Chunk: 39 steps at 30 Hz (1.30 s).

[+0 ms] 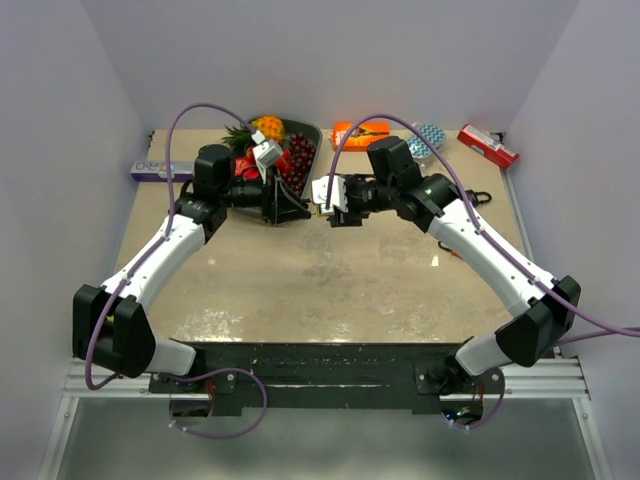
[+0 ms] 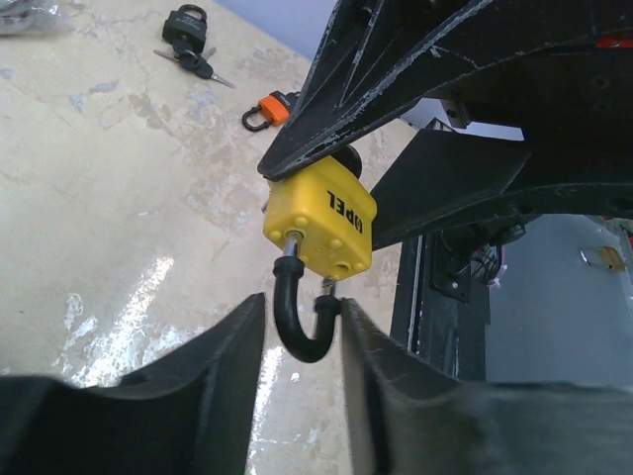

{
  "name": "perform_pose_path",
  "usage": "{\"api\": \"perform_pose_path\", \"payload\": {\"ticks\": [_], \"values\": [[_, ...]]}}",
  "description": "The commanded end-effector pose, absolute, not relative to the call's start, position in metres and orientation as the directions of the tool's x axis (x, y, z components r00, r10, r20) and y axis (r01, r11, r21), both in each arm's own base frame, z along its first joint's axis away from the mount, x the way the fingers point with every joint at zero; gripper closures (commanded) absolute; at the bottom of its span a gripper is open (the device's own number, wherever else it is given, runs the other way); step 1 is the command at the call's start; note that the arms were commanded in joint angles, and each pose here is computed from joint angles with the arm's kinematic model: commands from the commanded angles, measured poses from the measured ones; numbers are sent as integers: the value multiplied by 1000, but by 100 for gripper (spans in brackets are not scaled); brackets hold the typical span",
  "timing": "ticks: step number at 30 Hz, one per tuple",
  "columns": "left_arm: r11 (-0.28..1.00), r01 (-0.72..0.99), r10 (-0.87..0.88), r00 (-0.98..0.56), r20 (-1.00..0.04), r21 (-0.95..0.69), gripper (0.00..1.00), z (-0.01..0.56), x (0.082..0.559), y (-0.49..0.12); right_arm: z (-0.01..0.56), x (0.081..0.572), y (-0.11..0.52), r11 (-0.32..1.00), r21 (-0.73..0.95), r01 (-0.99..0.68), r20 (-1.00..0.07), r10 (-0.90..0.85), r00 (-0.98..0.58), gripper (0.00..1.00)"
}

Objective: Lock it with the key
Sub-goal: Lock the lock.

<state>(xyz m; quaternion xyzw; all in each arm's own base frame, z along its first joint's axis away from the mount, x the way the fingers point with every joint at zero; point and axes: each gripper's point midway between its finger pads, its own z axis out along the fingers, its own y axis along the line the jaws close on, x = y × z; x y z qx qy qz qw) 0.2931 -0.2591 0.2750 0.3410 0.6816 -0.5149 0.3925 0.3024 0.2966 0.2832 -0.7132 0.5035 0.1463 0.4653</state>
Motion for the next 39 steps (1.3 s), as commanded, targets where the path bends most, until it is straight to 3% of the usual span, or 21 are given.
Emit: {"api": "perform_pose_path", "payload": {"ticks": [1, 5, 6, 7, 8, 9, 10, 13, 16, 24, 30, 39], "values": [[195, 902, 45, -400, -915, -385, 67, 293, 294, -264, 316, 299, 299, -46, -604, -796, -663, -526, 533, 100], [206, 908, 44, -381, -924, -365, 84, 294, 297, -263, 314, 298, 301, -58, -607, -792, -657, -523, 542, 100], [204, 910, 43, -377, -925, -361, 97, 295, 296, -263, 314, 299, 300, -50, -602, -797, -663, -525, 533, 100], [203, 911, 43, -375, -926, -360, 100, 295, 297, -263, 314, 299, 301, -42, -597, -801, -669, -525, 526, 98], [205, 911, 42, -373, -927, -357, 100, 295, 297, -263, 314, 301, 302, -31, -591, -806, -675, -528, 515, 83], [203, 914, 42, -367, -929, -352, 100, 296, 296, -263, 314, 302, 301, -6, -572, -820, -691, -535, 486, 45], [207, 915, 42, -361, -931, -346, 100, 296, 296, -263, 314, 303, 301, 11, -555, -831, -703, -540, 462, 30], [207, 924, 41, -336, -941, -321, 100, 297, 295, -257, 313, 304, 299, 91, -481, -872, -753, -551, 358, 11], [207, 931, 40, -315, -948, -300, 100, 298, 297, -249, 315, 301, 293, 136, -431, -892, -786, -542, 297, 3], [131, 971, 87, -213, -973, -201, 100, 298, 280, -244, 316, 297, 277, 236, -231, -944, -884, -456, 102, 3], [99, 989, 78, -121, -990, -113, 100, 315, 268, -243, 312, 271, 289, 169, -104, -980, -931, -363, 36, 3], [42, 997, 88, 58, -994, 62, 100, 333, 248, -247, 325, 255, 301, 133, -102, -986, -960, -274, 62, 3]]}}
